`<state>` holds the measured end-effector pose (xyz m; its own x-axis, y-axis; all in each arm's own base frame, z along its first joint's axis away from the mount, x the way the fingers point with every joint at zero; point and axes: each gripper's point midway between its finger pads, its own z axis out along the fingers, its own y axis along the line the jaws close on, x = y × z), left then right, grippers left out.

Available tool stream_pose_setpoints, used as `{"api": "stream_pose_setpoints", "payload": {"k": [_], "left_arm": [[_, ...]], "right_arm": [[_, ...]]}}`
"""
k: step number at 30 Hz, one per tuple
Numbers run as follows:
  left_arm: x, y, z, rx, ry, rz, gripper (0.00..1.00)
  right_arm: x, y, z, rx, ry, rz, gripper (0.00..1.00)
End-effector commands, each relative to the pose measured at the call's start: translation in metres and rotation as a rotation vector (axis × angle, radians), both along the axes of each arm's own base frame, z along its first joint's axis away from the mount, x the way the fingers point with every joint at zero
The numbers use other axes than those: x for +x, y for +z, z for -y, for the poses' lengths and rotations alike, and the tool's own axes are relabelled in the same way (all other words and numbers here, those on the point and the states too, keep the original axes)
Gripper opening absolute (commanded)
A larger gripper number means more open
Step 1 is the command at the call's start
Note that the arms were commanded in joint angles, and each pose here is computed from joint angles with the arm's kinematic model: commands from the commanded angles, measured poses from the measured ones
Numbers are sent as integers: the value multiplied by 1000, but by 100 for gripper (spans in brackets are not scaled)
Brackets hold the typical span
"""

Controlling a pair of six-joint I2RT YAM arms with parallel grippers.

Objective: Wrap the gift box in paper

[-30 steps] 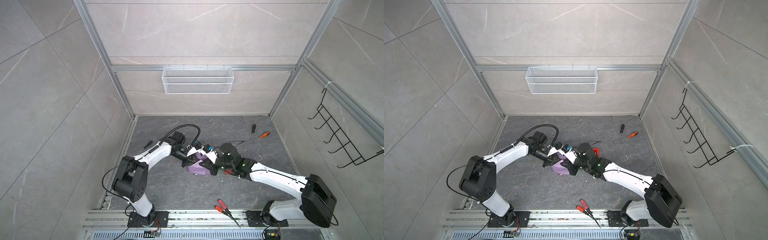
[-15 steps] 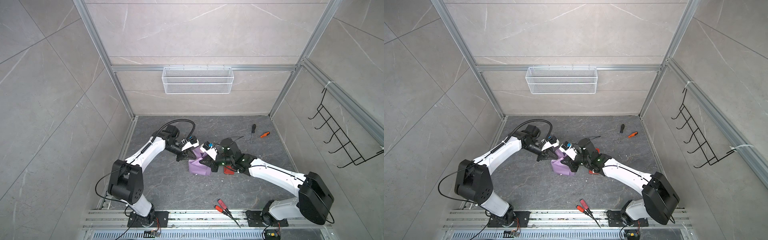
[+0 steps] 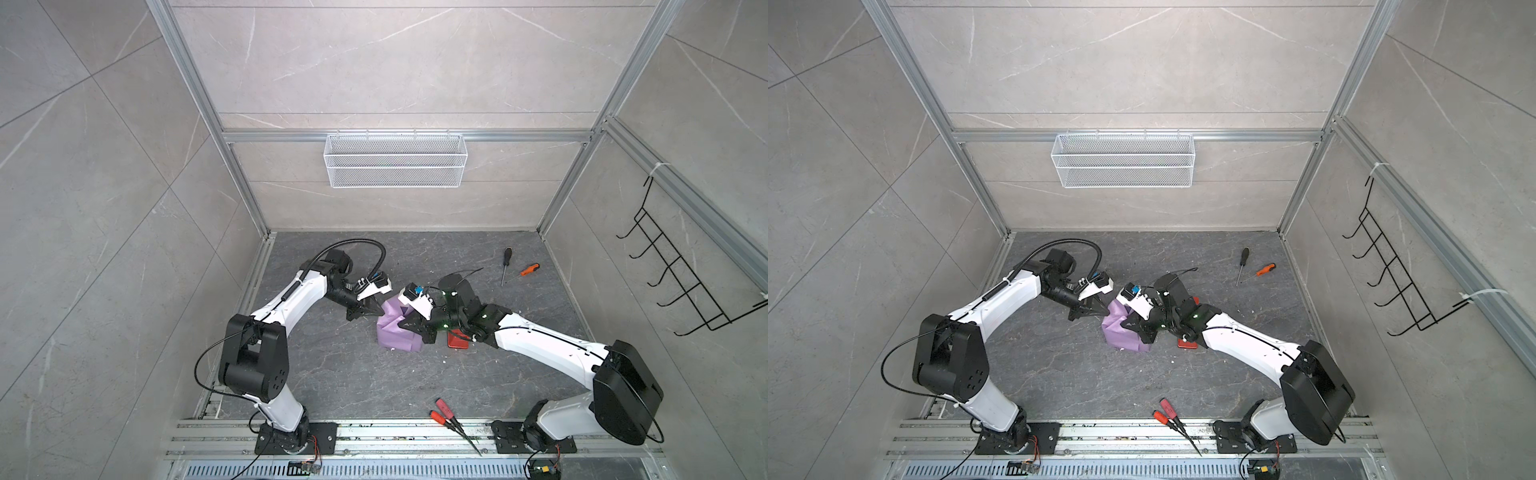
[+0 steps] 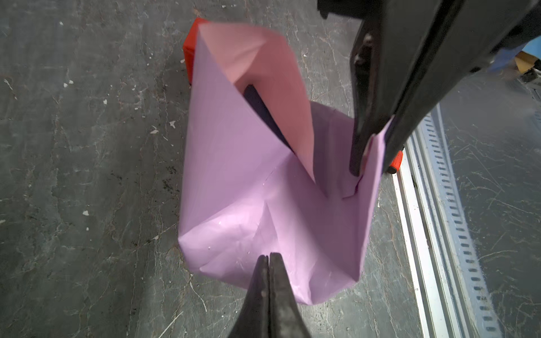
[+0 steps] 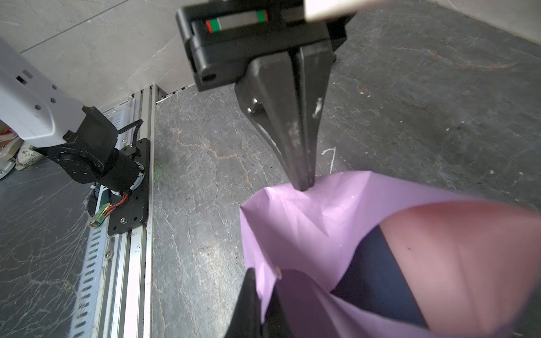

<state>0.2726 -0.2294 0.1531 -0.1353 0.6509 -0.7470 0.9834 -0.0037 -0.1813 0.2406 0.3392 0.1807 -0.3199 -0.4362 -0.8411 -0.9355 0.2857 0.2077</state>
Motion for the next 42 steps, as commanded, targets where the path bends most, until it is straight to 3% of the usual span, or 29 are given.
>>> {"api": "stream_pose_setpoints", "payload": {"k": [1, 15, 27, 32, 42], "left_arm": [[-5, -11, 1, 36, -49, 35, 2], [-29, -35, -1, 109, -154, 68, 1], [-37, -32, 3, 102, -192, 63, 0], [-44, -8, 9, 28, -211, 72, 1], [-57, 61, 27, -190, -235, 57, 3]], "right_arm": [[2, 5, 5, -19, -7, 40, 0], [35, -7, 23, -200, -108, 211, 0], [49, -47, 29, -340, -146, 198, 0], [52, -61, 38, -392, -181, 187, 0], [44, -70, 38, -382, -172, 161, 0]]}}
